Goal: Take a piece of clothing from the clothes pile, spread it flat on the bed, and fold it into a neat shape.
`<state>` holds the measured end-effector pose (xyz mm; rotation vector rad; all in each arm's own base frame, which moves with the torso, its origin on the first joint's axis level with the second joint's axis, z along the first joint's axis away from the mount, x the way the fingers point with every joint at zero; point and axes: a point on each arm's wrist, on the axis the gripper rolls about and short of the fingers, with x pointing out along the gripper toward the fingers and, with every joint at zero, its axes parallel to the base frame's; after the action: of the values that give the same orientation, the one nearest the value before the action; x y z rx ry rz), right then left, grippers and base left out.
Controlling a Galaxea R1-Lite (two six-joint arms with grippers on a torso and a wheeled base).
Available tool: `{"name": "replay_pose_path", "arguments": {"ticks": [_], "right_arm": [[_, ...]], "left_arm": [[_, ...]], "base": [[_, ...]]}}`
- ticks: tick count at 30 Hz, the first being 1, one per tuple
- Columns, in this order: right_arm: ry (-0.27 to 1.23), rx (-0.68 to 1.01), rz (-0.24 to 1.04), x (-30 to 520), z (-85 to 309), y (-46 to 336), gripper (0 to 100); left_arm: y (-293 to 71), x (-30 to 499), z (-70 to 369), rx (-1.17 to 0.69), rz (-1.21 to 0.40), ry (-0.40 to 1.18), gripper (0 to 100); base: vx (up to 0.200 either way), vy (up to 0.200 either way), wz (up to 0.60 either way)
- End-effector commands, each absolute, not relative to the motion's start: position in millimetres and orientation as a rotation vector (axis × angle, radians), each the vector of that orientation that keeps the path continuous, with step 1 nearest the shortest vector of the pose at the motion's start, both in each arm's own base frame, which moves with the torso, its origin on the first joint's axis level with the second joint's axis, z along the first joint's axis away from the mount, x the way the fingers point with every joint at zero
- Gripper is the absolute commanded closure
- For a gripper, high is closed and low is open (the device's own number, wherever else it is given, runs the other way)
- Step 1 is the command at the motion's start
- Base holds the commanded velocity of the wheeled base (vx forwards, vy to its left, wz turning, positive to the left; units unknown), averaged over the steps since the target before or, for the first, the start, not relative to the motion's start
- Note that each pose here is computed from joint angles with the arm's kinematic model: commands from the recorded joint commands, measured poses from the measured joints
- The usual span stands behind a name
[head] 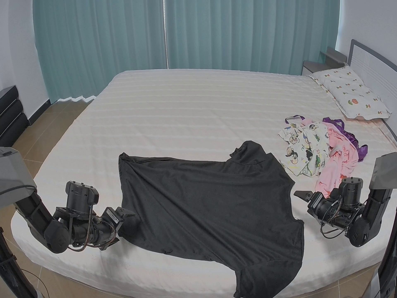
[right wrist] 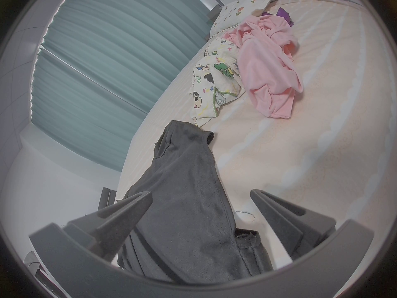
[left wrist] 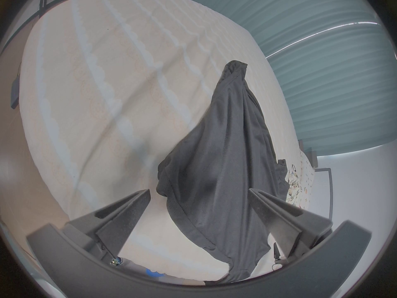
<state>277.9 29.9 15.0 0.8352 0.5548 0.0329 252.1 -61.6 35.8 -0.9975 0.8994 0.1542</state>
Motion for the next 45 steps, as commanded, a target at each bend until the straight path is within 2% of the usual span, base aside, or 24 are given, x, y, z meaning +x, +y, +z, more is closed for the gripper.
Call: {"name": "replay_pose_path", "arguments": {"ticks": [1, 9, 10, 16, 29, 45], "right_arm": [[0.545, 0.835, 0.039, 277, 19, 30, 0], [0.554, 0.834, 0.05, 276, 18, 33, 0], [0.554, 0.834, 0.05, 276, 18, 33, 0], [0.587, 0.831, 0.058, 271, 15, 36, 0], [0.682, 0.807, 0.103, 259, 3, 48, 0], [0.738, 0.717, 0.133, 253, -8, 58, 0]], "left_arm": [[-65, 254, 25, -0.976, 0.181, 0.918, 0], [-68, 268, 9, -0.971, 0.176, 0.841, 0], [-68, 268, 9, -0.971, 0.176, 0.841, 100], [-64, 259, 6, -0.94, 0.231, 0.841, 100], [-49, 223, 18, -0.677, 0.294, 0.838, 100], [-44, 212, 9, -0.599, 0.302, 0.925, 100]], "base": [[0.0, 0.0, 0.0], [0.0, 0.0, 0.0], [0.0, 0.0, 0.0], [0.0, 0.0, 0.0], [0.0, 0.0, 0.0], [0.0, 0.0, 0.0]]}}
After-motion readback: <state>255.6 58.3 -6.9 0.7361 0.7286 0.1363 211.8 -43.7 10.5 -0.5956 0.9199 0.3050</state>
